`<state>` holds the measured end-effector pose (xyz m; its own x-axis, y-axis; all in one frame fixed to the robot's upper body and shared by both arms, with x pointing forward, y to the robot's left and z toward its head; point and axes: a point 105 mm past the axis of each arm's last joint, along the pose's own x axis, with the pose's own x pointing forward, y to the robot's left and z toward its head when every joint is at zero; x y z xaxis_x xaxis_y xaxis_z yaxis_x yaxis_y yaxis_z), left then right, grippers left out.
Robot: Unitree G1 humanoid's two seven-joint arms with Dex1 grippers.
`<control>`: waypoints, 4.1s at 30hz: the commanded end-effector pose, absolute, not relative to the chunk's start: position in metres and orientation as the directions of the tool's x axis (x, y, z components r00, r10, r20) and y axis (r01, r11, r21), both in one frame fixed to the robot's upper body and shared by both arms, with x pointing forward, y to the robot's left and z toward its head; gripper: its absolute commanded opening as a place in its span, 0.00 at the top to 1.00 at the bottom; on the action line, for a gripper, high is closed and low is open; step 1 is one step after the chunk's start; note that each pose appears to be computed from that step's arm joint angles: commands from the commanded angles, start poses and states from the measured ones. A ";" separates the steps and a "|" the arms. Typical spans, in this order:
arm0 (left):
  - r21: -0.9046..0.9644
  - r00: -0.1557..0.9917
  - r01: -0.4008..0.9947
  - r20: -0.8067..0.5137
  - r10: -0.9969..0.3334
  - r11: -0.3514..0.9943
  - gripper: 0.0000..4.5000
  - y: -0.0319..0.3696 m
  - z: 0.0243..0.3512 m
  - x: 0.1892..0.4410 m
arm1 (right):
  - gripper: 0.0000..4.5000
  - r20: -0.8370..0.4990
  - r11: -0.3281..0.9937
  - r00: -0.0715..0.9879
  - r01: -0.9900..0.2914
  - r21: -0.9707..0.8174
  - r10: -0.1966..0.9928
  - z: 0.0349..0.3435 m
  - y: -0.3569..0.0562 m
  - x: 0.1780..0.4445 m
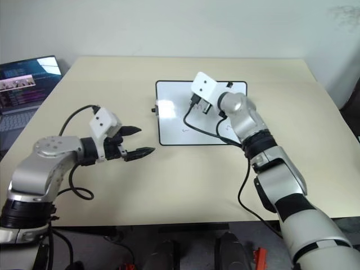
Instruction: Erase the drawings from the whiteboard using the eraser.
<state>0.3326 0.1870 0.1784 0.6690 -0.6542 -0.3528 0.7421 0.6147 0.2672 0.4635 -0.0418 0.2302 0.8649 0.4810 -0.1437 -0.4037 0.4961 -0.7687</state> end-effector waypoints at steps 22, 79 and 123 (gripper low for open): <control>0.329 0.685 0.728 -0.321 -0.654 0.601 0.00 0.185 0.197 0.327 | 0.85 -0.286 0.358 0.814 -0.499 -0.789 0.505 0.169 -0.031 0.455; 0.468 0.689 0.708 -0.290 -0.664 0.530 0.00 0.193 0.246 0.335 | 0.86 -0.204 0.466 0.891 -0.393 -0.793 0.405 0.302 -0.212 0.403; 0.481 0.651 0.736 -0.311 -0.692 0.477 0.00 0.185 0.242 0.334 | 0.86 -0.246 0.355 0.739 -0.552 -0.754 0.627 0.303 -0.164 0.379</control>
